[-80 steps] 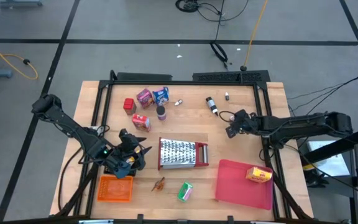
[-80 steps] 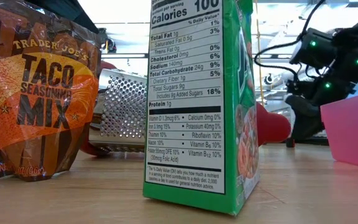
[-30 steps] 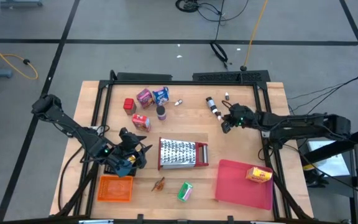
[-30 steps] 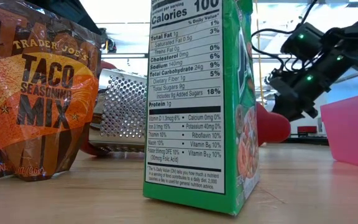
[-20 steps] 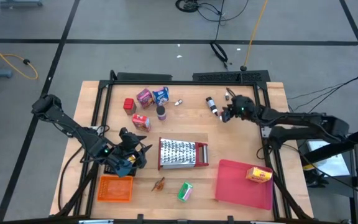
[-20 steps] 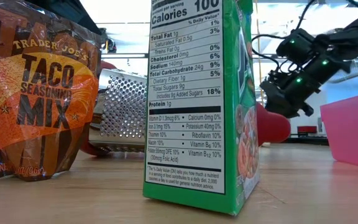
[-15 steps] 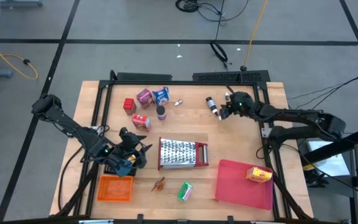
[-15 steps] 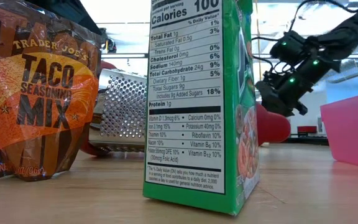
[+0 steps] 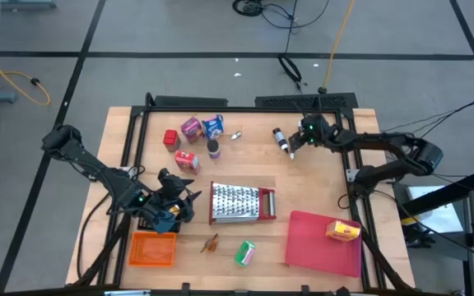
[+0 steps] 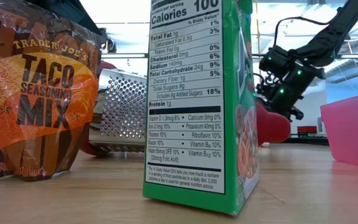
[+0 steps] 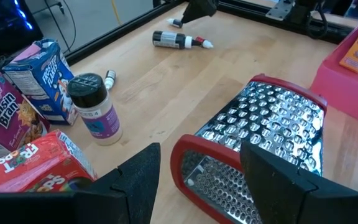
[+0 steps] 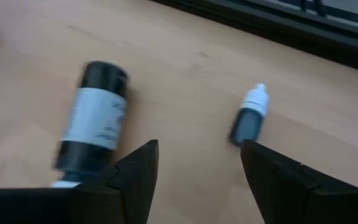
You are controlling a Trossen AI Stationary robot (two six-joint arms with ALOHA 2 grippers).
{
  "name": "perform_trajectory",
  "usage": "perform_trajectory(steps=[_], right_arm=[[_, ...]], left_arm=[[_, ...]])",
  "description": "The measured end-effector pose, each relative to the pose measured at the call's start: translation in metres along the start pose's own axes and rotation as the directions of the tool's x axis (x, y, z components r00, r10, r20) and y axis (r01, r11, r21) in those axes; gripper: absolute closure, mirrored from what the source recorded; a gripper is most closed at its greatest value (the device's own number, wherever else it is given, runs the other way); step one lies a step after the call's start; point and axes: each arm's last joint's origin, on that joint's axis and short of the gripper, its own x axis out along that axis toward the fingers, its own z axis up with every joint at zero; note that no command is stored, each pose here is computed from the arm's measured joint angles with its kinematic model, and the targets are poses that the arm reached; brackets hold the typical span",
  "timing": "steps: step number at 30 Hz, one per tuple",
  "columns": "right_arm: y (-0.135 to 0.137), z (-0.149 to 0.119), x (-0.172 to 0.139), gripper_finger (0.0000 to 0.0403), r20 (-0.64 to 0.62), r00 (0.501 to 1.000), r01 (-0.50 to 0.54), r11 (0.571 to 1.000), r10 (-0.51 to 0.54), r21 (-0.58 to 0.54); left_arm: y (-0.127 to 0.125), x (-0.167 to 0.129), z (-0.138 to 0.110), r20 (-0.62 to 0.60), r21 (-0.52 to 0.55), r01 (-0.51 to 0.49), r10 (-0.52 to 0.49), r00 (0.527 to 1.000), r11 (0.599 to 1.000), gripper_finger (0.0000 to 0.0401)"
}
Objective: Pick & Place Kitchen Items
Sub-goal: Put the small brown food coloring bottle into the black bin
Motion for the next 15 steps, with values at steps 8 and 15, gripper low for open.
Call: perform_trajectory(steps=[8,15], right_arm=[[-0.012,0.0,0.013,0.0177,-0.01,0.999,0.047,0.998,-0.047,0.029],[-0.017,0.001,0.027,0.0178,0.02,0.998,0.057,0.996,-0.058,0.062]], left_arm=[[0.001,0.002,0.001,0.0,-0.002,-0.01,0.01,1.0,1.0,0.0176],[0.002,0.003,0.002,0.0,-0.003,-0.015,0.015,1.0,1.0,0.0176]])
